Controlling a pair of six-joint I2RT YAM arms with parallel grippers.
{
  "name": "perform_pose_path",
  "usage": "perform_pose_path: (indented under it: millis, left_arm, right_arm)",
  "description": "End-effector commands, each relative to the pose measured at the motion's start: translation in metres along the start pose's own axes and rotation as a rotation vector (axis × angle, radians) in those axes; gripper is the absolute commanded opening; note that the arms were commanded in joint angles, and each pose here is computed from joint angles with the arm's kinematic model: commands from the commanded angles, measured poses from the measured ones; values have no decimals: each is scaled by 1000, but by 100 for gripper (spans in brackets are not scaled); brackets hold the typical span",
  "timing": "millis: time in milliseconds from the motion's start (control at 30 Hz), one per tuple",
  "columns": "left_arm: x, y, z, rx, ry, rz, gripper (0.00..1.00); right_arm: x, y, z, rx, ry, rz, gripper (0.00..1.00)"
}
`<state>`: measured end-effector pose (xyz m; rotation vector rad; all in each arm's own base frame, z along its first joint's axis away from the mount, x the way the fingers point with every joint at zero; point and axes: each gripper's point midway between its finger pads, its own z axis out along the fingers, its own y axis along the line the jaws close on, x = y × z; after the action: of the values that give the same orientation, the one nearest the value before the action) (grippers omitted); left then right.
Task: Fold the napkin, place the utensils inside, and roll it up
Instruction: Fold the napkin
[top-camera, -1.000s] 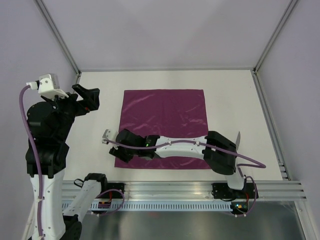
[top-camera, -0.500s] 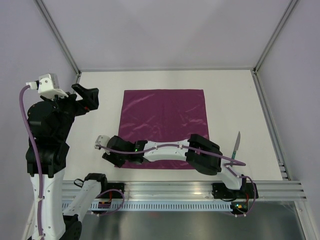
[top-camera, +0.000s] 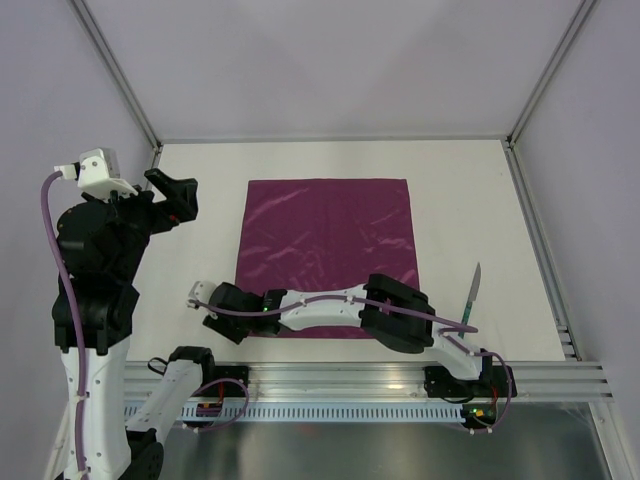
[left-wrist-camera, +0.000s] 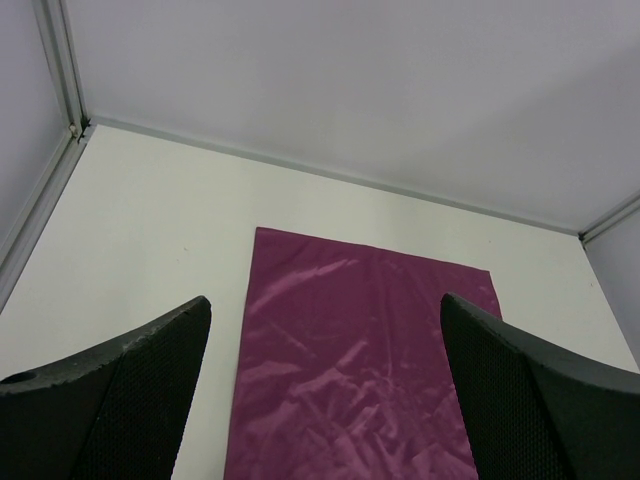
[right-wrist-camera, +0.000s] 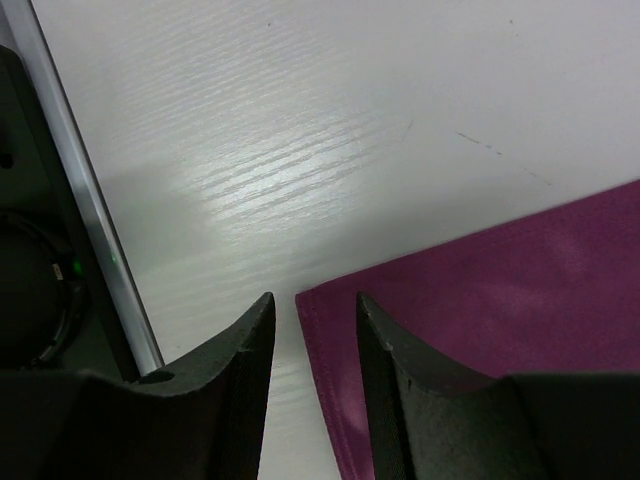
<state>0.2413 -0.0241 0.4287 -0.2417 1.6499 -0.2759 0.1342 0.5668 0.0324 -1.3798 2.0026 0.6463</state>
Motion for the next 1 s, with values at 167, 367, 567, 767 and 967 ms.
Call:
perform_pose_path:
  millis: [167, 367, 567, 767, 967]
  left_arm:
    - [9, 6, 2, -17, 28, 30, 100]
    - [11, 7, 1, -21, 31, 35, 100]
    - [13, 8, 2, -25, 37, 36, 100]
    - [13, 9, 2, -29, 35, 43, 100]
    - [16, 12, 5, -41, 44, 45, 100]
  right_arm:
    - [-10, 10, 6, 18, -15, 8, 45]
    - [-2, 2, 9, 60, -1, 7, 45]
    - [3, -1, 14, 77, 9, 5, 45]
    - [11, 1, 16, 70, 30, 8, 46]
    - [13, 0, 17, 74, 37, 8, 43]
